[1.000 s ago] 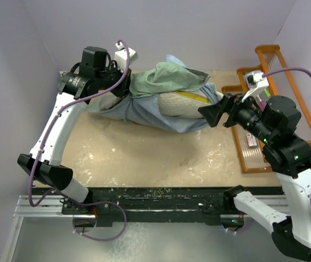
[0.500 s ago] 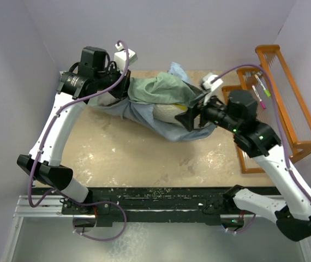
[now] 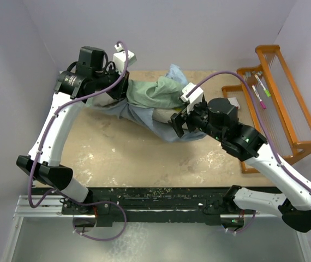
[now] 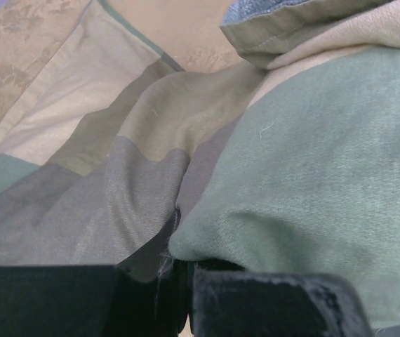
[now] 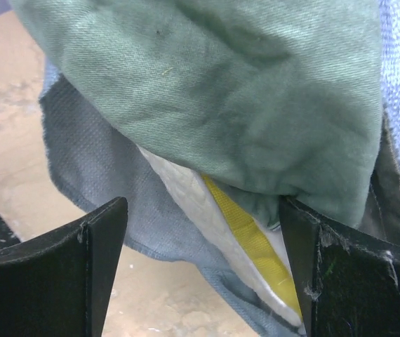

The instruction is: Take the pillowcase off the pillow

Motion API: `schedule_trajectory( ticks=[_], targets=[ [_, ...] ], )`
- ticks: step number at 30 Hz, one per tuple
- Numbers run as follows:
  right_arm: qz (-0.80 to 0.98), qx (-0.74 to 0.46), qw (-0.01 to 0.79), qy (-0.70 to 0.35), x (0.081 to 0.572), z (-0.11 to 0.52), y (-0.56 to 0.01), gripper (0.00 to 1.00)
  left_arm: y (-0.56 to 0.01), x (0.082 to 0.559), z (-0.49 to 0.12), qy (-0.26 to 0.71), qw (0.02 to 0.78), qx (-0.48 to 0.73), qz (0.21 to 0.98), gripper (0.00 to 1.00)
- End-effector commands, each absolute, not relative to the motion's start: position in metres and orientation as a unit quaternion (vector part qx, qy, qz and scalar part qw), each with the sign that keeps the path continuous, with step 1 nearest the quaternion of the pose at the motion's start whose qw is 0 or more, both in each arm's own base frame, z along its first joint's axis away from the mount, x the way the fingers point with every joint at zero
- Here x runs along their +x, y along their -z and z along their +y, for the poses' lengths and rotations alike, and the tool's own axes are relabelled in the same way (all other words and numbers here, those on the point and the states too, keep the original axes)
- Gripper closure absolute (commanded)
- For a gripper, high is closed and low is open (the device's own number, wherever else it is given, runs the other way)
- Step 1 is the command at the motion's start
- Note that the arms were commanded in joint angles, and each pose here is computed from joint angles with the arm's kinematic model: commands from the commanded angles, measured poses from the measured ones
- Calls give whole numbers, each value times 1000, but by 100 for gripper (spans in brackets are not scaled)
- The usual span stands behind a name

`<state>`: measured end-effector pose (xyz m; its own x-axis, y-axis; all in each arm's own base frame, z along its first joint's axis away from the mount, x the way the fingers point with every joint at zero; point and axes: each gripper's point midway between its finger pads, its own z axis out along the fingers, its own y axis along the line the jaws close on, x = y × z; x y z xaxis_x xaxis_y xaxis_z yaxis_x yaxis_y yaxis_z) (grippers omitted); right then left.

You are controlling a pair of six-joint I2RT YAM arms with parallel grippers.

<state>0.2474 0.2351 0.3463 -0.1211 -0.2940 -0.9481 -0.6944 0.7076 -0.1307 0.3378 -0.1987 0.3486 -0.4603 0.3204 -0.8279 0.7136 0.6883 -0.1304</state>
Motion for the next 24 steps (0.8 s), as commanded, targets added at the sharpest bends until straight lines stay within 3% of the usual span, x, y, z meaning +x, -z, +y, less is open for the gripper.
schedule_trajectory(
  ticks=[1, 6, 11, 17, 24],
  targets=[
    [717, -329, 603, -117, 261, 223, -352, 9, -411, 324, -204, 262, 487, 346, 758, 100],
    [722, -323, 610, -39, 274, 216, -332, 0, -419, 304, -210, 289, 474, 381, 739, 100],
    [691, -270, 671, 2, 281, 192, -369, 0, -417, 287, -209, 294, 461, 412, 729, 100],
    [693, -325, 644, -20, 269, 202, -360, 0, -419, 271, -212, 316, 451, 433, 714, 100],
    [678, -400, 610, -92, 268, 256, -334, 0, -423, 259, -216, 337, 445, 448, 698, 100]
  ],
)
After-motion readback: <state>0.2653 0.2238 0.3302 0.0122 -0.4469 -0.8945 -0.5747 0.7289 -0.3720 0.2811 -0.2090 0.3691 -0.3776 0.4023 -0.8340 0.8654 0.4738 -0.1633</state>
